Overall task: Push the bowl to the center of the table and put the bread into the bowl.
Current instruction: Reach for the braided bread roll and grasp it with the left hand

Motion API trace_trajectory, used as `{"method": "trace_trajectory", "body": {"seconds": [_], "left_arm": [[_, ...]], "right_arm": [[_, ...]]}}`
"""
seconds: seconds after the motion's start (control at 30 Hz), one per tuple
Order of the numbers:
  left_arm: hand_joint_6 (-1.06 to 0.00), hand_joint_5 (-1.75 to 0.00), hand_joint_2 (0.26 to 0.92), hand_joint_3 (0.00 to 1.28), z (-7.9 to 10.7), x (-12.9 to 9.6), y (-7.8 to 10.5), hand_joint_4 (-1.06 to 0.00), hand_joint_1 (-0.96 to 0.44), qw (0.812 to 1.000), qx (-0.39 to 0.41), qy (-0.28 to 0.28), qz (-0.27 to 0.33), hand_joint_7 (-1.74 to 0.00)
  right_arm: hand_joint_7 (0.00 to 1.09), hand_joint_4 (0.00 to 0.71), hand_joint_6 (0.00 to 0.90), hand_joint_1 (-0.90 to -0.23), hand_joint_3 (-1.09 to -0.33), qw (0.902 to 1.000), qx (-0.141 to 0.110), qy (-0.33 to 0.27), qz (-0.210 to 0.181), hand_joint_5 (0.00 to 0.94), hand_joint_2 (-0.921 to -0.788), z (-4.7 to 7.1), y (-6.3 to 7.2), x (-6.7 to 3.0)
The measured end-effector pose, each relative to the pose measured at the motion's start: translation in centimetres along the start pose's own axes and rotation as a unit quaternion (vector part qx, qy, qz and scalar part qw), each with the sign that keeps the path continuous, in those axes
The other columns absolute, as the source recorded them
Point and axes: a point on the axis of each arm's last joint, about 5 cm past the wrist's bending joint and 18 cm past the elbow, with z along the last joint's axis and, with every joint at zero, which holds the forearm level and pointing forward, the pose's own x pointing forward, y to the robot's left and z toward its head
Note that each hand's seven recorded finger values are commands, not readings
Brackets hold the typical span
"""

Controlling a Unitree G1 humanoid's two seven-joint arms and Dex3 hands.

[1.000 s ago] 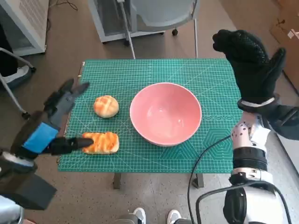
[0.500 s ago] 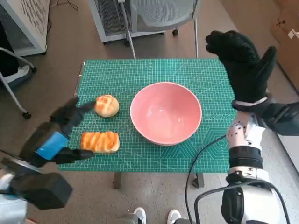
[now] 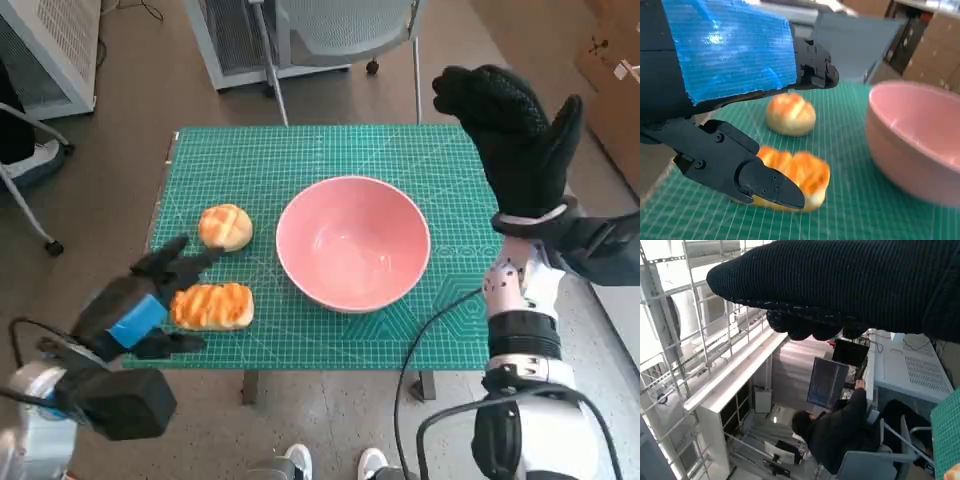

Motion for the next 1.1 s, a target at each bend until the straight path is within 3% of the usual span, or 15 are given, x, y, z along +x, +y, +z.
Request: {"method": "trace_trajectory", "body": {"seconds": [0.4, 0.73, 0.93, 0.97, 1.0, 1.1], "left_arm": [[-0.33, -0.02, 0.773, 0.01, -1.1, 1.7, -1.6, -0.22, -0.31, 0.999, 0.011, 0.018, -0.041, -0.04], [-0.53, -0.03, 0.811, 0.01, -1.9, 2.9, -2.2, -0.48, -0.15, 0.997, 0.007, 0.042, -0.066, -0.05], [-0.74, -0.06, 0.883, 0.01, -2.0, 3.7, -2.3, -0.72, -0.05, 0.996, 0.026, 0.051, -0.07, -0.09], [-0.69, -0.07, 0.897, 0.06, -2.0, 3.9, -2.3, -0.8, -0.16, 0.996, 0.031, 0.052, -0.069, -0.53], [-0.64, -0.08, 0.905, 0.1, -2.0, 4.0, -2.3, -0.85, -0.23, 0.995, 0.039, 0.054, -0.069, -0.82], [-0.6, -0.86, 0.916, 0.11, -2.1, 4.1, -2.4, -0.7, -0.07, 0.995, 0.055, 0.054, -0.064, -1.07]], "right_arm": [[0.0, 0.332, 0.411, -0.658, -0.68, 1.0, -0.004, -0.006, 0.005, 0.002, -0.921, 0.2, -0.1, 0.06], [0.0, 0.33, 0.412, -0.652, -0.679, 0.9999, -0.01, -0.013, 0.006, 0.001, -0.921, 0.4, -0.2, 0.17], [0.0, 0.327, 0.415, -0.648, -0.679, 0.9998, -0.011, -0.017, 0.006, 0.0, -0.921, 0.5, -0.2, 0.22], [0.0, 0.325, 0.415, -0.647, -0.679, 0.9998, -0.01, -0.017, 0.006, 0.0, -0.921, 0.6, -0.2, 0.22], [0.0, 0.323, 0.416, -0.647, -0.678, 0.9998, -0.01, -0.017, 0.006, 0.0, -0.921, 0.6, -0.2, 0.23], [0.0, 0.322, 0.42, -0.644, -0.678, 0.9998, -0.009, -0.016, 0.005, 0.0, -0.921, 0.5, -0.2, 0.18]]}}
